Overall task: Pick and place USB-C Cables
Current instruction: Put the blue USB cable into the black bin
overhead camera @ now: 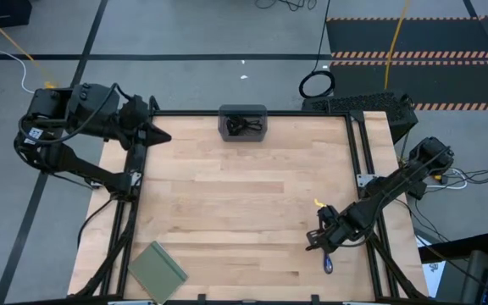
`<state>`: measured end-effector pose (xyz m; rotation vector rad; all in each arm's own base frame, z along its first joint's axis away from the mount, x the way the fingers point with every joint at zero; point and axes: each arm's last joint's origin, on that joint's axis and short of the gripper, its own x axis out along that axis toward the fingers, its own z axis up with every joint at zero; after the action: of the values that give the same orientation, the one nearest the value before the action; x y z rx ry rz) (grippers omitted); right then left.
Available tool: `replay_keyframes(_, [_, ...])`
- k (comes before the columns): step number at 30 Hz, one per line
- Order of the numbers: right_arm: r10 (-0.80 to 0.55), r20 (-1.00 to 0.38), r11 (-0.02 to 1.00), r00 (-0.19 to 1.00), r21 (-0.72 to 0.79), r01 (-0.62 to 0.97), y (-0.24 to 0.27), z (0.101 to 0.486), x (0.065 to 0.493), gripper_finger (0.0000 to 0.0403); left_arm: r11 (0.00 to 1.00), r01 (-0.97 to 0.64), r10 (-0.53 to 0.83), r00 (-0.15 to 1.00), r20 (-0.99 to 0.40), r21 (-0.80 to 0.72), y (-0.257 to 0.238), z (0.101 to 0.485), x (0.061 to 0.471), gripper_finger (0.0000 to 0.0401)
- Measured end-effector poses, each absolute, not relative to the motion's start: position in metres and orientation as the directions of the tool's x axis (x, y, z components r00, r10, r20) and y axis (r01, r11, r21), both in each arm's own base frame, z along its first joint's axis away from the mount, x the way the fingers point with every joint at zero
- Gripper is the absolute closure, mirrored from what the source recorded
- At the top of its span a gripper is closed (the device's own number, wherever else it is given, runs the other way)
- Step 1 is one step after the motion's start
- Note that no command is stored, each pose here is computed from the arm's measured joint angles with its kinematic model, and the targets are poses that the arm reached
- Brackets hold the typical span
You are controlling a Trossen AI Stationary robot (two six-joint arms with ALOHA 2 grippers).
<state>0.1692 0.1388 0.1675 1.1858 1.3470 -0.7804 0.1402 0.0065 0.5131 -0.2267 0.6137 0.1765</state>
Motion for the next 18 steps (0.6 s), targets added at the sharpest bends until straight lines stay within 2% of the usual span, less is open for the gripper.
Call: replay_keyframes(18, [0.218,-0.966,0.275,0.14,0.198,0.941,0.139,0.149,0.169,0.0277,0.96,-0.243,0.117,0.801,-0.587,-0.141,0.007,0.513,0.14,0.0375])
